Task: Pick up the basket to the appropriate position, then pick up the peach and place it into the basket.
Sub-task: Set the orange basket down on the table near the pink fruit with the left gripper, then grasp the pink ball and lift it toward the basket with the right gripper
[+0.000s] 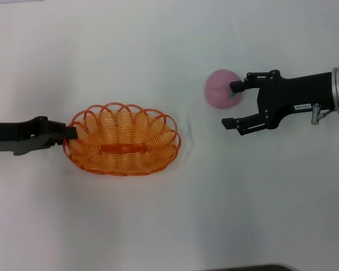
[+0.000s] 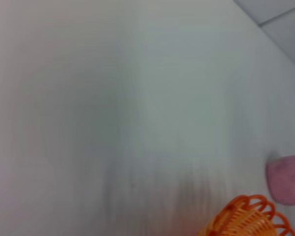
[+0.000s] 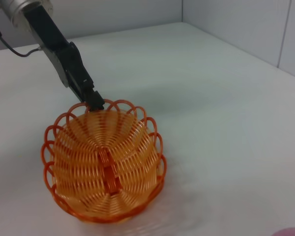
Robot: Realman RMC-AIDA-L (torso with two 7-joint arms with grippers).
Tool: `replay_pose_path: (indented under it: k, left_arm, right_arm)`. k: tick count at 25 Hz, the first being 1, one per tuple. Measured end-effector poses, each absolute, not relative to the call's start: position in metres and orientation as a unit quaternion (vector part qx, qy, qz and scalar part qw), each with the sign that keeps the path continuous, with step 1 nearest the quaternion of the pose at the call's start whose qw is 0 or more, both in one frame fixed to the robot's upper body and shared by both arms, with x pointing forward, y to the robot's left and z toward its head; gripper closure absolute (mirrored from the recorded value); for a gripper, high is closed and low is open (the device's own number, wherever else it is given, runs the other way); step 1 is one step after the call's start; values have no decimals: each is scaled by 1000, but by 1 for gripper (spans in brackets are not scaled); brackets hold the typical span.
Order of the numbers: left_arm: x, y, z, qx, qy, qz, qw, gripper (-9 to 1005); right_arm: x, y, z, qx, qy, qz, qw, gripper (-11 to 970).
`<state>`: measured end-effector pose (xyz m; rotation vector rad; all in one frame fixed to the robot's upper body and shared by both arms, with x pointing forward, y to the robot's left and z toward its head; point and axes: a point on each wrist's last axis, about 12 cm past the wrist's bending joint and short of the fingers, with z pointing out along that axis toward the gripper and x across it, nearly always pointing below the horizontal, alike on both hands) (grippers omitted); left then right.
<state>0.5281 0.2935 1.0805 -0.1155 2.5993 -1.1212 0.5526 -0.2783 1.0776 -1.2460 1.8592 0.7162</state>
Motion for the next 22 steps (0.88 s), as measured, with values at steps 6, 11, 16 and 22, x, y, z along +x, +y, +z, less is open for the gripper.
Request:
replay_pose_path:
  k: [6,11,16,22]
  left_arm:
    - [528,298,1089,-31,896,-408,175,702]
    - [524,302,1089,-33,895,-407,179,586]
    - [520,315,1090,-30,888,-409,206,430]
    - [511,340,1096,-1,873,-403,275,384]
  right_arm:
    - [552,-278,1077,-489,730,280,386,32]
    - [551,-279,1076,-488,732,280,385,32]
    - [552,-280,1076,-487,733,277,385,33]
    - [551,-281,1075,-485,734,277,387,33]
